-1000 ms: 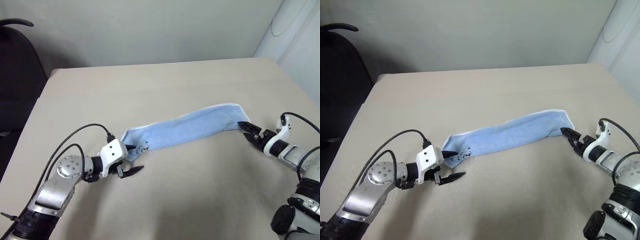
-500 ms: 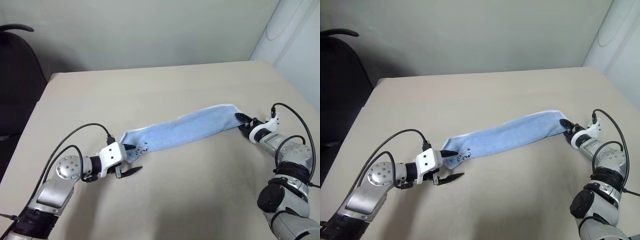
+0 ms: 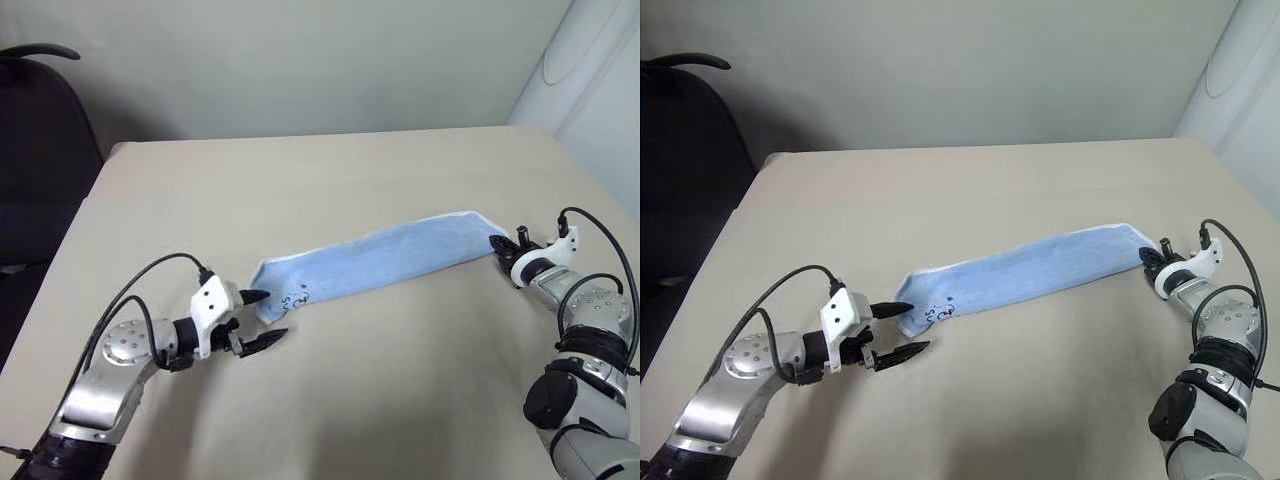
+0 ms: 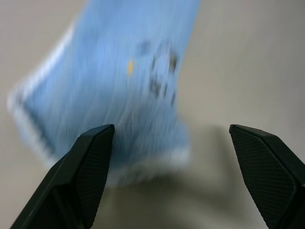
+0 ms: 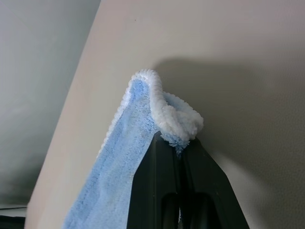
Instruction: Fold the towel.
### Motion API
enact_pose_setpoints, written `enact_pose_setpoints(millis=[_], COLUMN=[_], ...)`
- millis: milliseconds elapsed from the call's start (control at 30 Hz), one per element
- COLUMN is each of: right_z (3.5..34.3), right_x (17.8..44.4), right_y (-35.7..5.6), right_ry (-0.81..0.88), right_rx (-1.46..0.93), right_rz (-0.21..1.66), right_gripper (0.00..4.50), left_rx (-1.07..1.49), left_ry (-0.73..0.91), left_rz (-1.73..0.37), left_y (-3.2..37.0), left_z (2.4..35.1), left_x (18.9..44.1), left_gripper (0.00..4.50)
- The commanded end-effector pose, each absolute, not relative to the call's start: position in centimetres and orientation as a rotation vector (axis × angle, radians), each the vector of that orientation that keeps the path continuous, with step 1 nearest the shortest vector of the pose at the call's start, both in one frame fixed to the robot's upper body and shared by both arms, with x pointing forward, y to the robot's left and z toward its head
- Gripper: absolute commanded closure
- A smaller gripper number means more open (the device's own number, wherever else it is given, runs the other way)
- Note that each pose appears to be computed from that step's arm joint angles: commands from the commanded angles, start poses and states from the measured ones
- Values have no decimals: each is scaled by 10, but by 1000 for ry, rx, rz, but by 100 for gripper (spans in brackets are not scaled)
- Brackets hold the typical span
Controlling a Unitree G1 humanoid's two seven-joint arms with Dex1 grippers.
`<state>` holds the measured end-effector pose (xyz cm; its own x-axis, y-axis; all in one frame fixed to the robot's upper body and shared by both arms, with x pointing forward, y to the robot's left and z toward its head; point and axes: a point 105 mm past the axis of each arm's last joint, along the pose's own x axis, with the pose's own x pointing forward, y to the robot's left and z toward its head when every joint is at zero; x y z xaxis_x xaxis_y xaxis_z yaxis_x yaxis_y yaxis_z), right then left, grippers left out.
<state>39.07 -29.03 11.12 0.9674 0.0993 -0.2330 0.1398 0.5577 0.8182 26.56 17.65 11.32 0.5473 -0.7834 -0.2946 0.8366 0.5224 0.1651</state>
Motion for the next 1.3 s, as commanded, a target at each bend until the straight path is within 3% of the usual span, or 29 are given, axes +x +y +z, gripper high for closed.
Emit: enact_pose_setpoints(millis=[33,133,233,433,567,700,933,1033,1133,1300], right_z=[119,134,162,200,191,157,119,119,126,164], right_x=[389,392,393,381,364,351,348,350,345,331], right_y=[-303,-301,-289,-216,-161,-113,-81,-83,-88,-104], right_ry=[226,188,115,-3,-23,-18,3,18,18,-34], right_rx=[904,796,510,-169,-438,-721,-845,-786,-713,-424], right_rz=[-52,-16,90,458,716,906,995,996,1018,1037], right_gripper=[446,446,446,446,446,446,446,384,281,111], left_rx=[154,36,-166,-337,-362,-396,-406,-409,-418,-492], left_ry=[75,-18,-116,-101,-79,-70,-51,-38,-25,-10], left_rz=[-1014,-956,-761,-590,-567,-539,-517,-497,-473,-381], left_y=[166,165,176,175,168,167,165,167,170,183], left_z=[151,175,198,191,181,176,168,163,159,154], left_x=[260,267,294,312,313,316,312,308,306,306], left_gripper=[29,29,29,29,29,29,29,29,29,29])
